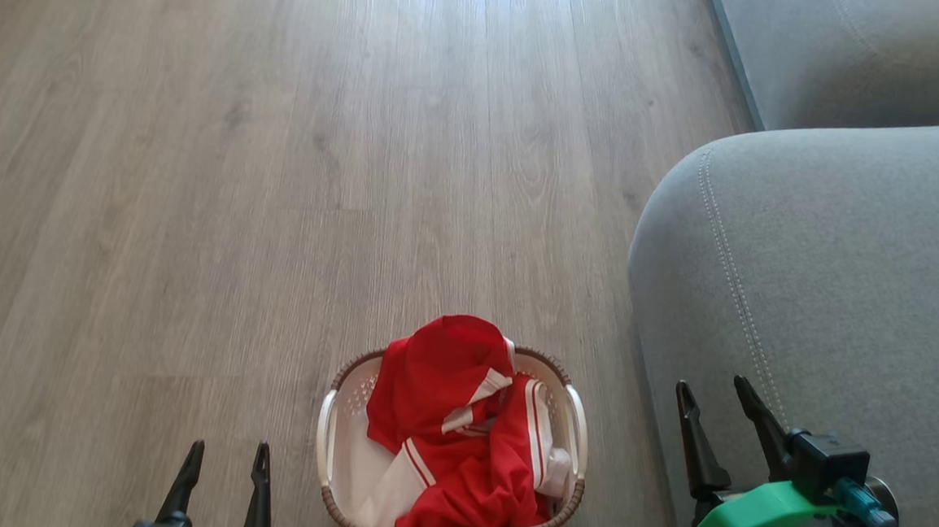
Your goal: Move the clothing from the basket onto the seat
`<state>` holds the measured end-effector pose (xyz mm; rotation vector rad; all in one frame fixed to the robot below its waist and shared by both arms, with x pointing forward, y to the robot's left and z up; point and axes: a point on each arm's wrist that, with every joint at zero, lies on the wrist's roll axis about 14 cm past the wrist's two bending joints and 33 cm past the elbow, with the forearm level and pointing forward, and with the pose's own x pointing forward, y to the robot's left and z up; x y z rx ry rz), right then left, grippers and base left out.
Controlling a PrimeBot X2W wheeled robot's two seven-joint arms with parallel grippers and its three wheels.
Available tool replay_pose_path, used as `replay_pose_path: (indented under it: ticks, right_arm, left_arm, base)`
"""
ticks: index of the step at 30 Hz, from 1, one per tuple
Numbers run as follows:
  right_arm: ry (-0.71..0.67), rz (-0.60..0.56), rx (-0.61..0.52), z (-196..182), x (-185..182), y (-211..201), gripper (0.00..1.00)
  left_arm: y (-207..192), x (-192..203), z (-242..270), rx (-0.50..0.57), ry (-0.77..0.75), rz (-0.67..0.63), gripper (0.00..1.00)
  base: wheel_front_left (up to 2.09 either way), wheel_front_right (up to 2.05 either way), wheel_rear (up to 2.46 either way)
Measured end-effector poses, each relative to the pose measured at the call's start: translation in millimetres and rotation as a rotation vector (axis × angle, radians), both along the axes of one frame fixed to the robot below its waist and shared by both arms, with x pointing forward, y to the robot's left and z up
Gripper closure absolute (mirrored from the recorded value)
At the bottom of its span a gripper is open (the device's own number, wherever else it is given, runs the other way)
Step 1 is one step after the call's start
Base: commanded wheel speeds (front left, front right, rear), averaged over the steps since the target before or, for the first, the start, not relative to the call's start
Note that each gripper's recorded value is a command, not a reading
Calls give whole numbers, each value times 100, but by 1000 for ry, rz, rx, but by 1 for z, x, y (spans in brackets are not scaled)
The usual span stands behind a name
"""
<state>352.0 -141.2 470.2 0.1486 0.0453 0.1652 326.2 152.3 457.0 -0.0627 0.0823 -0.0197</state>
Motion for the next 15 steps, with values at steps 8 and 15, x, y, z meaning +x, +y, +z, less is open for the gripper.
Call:
replay_pose_path:
  ticks: [8, 15]
  right_arm:
    - [18, -21, -11, -6, 5, -7, 0]
    - [6, -47, -29, -5, 31, -17, 0]
  left_arm:
    - [-10, 5, -18, -1, 59, -39, 0]
    - [-37, 41, -30, 16, 93, -137, 0]
  base:
    - [0, 0, 0]
    - [0, 0, 0]
